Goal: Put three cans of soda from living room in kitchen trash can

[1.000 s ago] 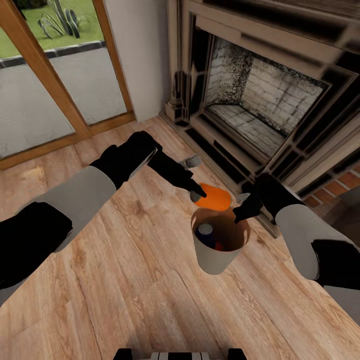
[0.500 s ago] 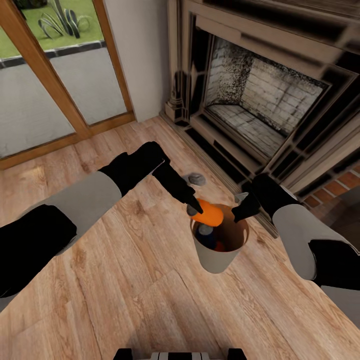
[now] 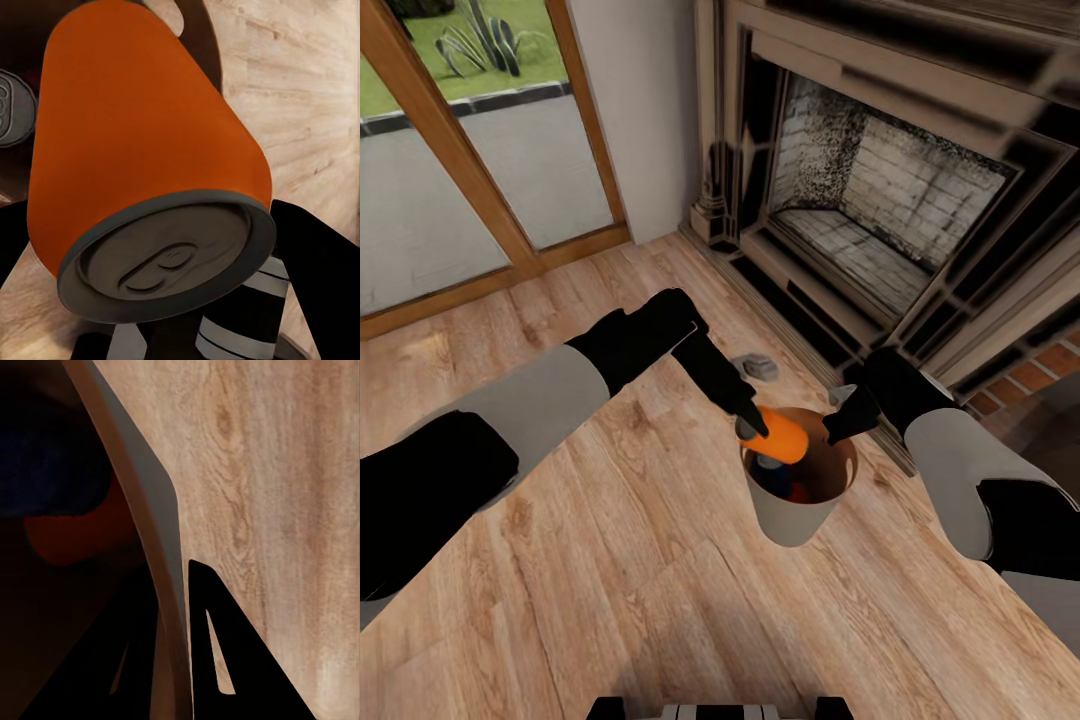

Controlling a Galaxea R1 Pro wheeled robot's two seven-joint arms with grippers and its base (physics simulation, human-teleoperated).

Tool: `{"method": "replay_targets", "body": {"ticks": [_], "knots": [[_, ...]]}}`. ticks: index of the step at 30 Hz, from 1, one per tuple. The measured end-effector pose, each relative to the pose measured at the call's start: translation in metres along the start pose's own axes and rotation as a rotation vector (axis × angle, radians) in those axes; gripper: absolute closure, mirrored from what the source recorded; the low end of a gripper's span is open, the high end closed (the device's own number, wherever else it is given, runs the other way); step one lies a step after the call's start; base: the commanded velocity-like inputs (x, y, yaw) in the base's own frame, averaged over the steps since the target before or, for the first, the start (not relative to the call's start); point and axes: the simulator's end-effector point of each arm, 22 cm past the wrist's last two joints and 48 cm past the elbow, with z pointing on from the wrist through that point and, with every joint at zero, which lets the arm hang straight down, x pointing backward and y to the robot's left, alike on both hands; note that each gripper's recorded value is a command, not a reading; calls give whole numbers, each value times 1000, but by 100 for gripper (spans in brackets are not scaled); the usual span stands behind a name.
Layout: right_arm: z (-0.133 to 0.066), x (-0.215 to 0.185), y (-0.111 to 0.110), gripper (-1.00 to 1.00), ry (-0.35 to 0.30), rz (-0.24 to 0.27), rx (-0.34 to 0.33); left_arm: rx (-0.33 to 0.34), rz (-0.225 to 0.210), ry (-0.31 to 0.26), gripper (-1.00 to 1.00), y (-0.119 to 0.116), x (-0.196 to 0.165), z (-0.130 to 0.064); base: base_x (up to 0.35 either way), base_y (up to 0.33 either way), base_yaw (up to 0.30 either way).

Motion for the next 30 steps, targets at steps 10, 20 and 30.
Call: {"method": "replay_targets", "body": {"ticks": [10,20,30], "knots": [[-35,-88,51,100,-103,-356,459,506,-70,-526,100,-5,127,-60,0,0,0],[23,7,37,100,71,-55,-21,-15,-11,34,100,6,18,35,0,0,0],[-5,-29,35,100,-44,-73,11,-102,-10,98,100,27,37,45,0,0,0]]}}
